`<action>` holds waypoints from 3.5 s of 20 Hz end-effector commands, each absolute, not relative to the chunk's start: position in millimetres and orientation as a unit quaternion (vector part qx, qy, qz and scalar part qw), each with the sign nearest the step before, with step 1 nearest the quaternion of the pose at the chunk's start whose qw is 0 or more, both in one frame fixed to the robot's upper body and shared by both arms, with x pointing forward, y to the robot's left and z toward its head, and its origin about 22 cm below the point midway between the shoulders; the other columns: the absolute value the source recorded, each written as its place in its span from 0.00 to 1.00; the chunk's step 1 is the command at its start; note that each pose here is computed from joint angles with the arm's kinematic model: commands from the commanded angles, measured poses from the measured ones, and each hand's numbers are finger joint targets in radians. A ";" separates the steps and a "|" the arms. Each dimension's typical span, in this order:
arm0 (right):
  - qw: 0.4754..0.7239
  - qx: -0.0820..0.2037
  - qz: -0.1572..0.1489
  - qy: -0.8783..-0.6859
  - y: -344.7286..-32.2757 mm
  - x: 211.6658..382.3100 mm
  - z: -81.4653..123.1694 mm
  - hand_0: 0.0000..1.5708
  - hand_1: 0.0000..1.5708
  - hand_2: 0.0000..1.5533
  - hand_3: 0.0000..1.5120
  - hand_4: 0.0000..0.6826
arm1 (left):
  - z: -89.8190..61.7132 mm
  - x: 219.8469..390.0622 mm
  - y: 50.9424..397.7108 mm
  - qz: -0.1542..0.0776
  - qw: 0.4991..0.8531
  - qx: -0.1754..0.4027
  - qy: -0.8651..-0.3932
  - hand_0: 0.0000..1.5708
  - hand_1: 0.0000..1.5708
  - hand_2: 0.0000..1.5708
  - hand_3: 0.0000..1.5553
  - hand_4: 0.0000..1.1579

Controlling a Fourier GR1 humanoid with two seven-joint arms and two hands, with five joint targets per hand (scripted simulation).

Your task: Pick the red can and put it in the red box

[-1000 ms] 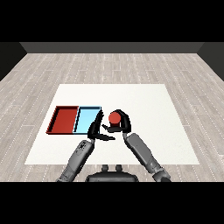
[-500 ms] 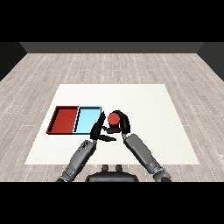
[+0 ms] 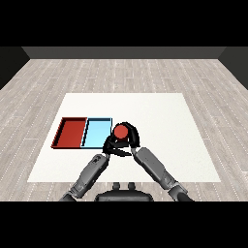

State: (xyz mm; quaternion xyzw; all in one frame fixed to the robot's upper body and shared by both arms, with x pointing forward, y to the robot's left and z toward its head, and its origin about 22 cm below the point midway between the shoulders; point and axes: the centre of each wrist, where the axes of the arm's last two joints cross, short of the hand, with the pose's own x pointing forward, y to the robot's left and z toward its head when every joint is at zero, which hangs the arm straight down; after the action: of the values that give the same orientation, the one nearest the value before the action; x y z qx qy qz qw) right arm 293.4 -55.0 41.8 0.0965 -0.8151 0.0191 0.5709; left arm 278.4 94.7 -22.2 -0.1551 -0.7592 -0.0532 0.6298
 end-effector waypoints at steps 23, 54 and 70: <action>0.563 0.116 0.038 -0.817 -33.1 282.6 58.6 0.95 0.95 0.94 0.91 0.89 | -23.4 288.1 82.3 0.004 0.657 -0.013 -0.754 0.99 0.99 0.96 0.91 0.84; 0.531 0.078 -0.011 -0.844 -91.2 286.5 66.9 0.00 0.00 0.00 0.00 0.00 | -8.1 276.0 97.1 0.017 0.649 0.042 -0.759 1.00 1.00 1.00 0.96 0.98; 0.556 -0.030 -0.062 -0.829 -243.4 236.3 38.7 0.00 0.00 0.00 0.00 0.00 | 3.4 329.3 271.0 -0.015 0.621 0.265 -0.737 1.00 1.00 0.99 0.94 0.96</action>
State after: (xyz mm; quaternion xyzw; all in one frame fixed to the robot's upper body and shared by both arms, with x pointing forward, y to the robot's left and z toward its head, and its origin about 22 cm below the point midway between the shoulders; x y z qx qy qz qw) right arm 239.3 -215.4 43.6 -0.0043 -0.8326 -0.0549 0.5512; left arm 317.2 229.9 1.9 0.2102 -0.7589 -0.0184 0.6160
